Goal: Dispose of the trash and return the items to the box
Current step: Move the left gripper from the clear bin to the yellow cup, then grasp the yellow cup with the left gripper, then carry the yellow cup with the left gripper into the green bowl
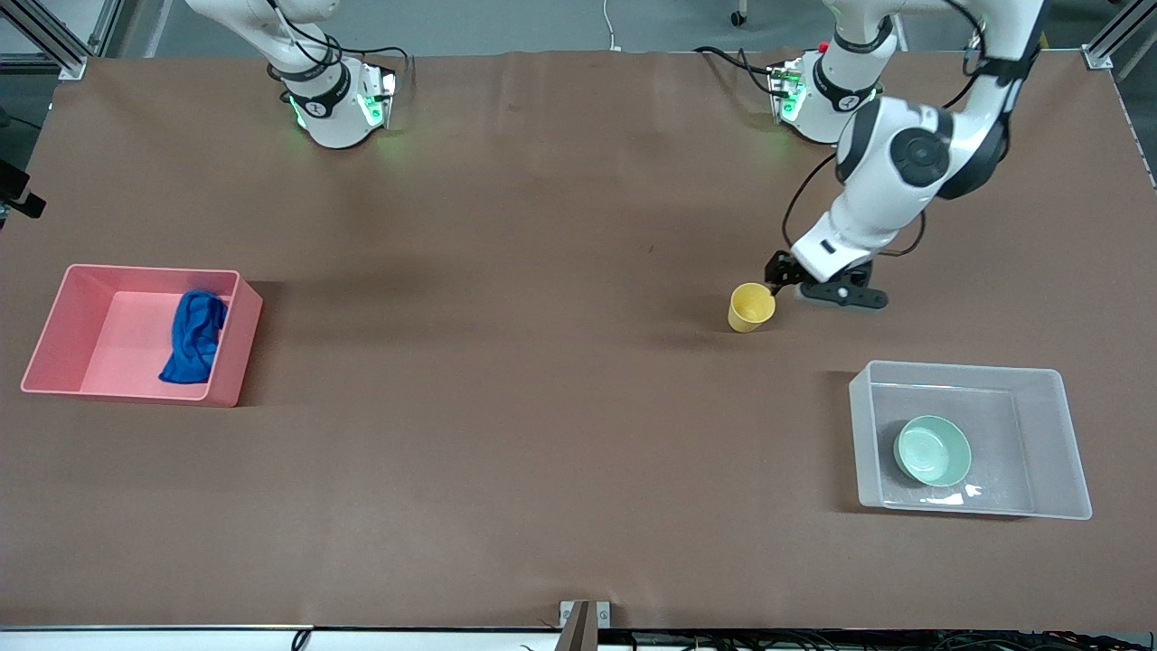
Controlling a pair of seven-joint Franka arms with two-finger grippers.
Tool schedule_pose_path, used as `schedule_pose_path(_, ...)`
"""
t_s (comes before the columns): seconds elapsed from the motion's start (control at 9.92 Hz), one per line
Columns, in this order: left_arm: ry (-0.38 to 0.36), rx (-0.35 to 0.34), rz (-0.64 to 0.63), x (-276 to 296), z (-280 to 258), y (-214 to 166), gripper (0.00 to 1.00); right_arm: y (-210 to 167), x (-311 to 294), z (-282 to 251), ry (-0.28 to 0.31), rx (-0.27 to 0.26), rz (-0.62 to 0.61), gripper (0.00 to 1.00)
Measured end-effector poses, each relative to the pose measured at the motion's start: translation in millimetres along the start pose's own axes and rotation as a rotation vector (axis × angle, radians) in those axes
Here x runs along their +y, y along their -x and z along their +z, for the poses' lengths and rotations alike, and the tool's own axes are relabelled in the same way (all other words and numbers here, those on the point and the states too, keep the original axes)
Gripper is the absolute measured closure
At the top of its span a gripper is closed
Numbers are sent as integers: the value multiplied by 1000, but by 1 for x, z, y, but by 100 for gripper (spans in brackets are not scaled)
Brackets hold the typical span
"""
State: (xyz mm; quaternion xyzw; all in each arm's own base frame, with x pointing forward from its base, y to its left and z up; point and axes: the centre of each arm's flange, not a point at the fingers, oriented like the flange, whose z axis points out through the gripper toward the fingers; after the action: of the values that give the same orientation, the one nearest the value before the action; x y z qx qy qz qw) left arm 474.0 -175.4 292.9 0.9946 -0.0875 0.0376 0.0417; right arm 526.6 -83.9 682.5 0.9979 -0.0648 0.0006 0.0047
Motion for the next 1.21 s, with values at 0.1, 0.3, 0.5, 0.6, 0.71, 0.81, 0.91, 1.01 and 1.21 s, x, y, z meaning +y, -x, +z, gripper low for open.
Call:
schedule_pose_path(0.1, -1, -1, 18, 1, 20, 0, 14, 0, 0, 0, 0, -1, 0, 0)
schedule_pose_path(0.3, -3, -21, 48, 0, 53, 2, 15, 0, 0, 0, 0, -5, 0, 0)
schedule_pose_path(0.5, 7, -37, 51, 1, 75, 6, 27, 1, 0, 1, 0, -12, 0, 0)
schedule_pose_path(0.6, 8, -44, 52, 1, 79, 7, 42, 2, 0, 1, 0, -15, 0, 0)
schedule_pose_path(0.71, 9, -42, 53, 2, 78, 7, 60, 2, 0, 2, -1, -20, 0, 0)
schedule_pose_path(0.81, 8, -32, 55, 3, 74, 4, 74, 3, 0, 2, -1, -24, 0, 0)
schedule_pose_path(0.91, 6, -22, 61, 5, 66, 0, 88, 3, 0, 2, -1, -25, 0, 0)
schedule_pose_path(1.01, -4, -29, 68, 7, 53, -2, 97, 3, 0, 2, -1, -26, 0, 0)
schedule_pose_path(1.21, -36, -34, 67, 7, 0, -17, 97, 3, 0, 2, -1, -27, 0, 0)
